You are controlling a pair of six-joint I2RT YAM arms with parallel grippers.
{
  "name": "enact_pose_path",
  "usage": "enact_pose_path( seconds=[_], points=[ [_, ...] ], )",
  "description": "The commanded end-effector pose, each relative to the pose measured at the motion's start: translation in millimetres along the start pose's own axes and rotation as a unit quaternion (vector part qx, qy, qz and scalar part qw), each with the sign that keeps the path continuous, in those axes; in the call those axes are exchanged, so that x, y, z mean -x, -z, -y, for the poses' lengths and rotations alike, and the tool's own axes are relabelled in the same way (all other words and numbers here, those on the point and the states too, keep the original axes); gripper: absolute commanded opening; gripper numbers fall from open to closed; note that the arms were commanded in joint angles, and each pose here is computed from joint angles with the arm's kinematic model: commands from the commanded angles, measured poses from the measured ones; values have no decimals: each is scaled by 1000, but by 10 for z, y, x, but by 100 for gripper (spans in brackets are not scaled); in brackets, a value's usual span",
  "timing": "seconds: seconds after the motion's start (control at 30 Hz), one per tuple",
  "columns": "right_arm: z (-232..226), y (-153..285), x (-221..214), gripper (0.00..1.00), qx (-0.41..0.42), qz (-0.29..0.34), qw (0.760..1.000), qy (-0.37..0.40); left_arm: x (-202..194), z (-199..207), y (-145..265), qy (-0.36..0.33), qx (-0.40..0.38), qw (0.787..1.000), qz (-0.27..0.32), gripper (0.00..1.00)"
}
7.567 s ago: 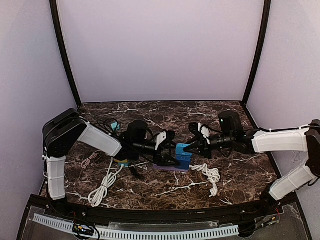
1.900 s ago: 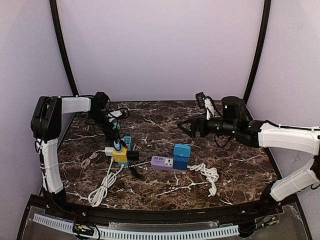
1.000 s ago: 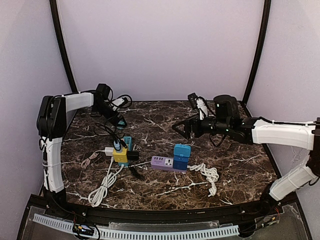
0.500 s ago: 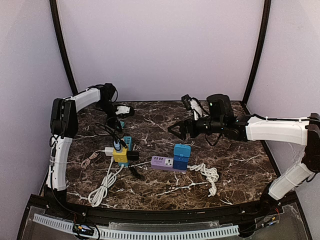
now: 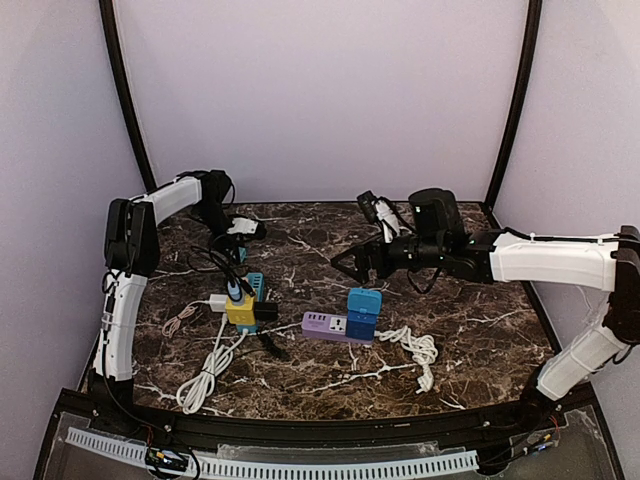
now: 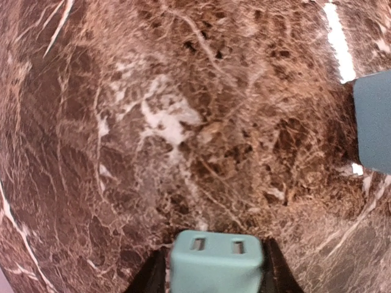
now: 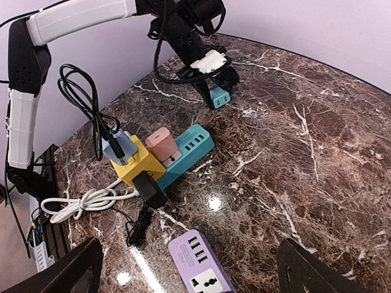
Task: Insert the plug
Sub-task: Pick up the plug from the center of the board.
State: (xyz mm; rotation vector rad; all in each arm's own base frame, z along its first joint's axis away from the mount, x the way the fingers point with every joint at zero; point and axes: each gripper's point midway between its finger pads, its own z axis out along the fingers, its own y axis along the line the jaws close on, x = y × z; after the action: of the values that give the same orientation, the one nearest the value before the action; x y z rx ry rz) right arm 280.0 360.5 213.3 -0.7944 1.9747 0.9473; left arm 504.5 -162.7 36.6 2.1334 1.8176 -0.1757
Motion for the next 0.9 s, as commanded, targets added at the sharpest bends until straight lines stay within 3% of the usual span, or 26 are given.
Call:
enact_pose_path(
  seconds=[0.0,0.07,0.13,0.3,0.53,0.7,0.87],
  points=[
    [-107,27,134,99,14,21,1000,13,59,132,13,12,-27,999,19,23],
    [-109,44,145,99,12,25,1000,9,101,114,29,23,-23,999,28,9],
    [-87,82,177,99,2,32,999,3,117,83,69,32,-12,999,30,2],
    [-9,289,373,99,-41,73,996,-1,106,-359,384,102,103,989,15,1],
    [-57,690,807,99,-59,155,986,6,491,-849,1815,203,287,933,74,1],
    [-351,1054,1128,99,-6,231,972,44,1063,-546,2710,199,328,914,134,1],
    [-450,1196,1328,86,5,241,970,19,1687,85,3079,141,317,927,145,1]
  ],
)
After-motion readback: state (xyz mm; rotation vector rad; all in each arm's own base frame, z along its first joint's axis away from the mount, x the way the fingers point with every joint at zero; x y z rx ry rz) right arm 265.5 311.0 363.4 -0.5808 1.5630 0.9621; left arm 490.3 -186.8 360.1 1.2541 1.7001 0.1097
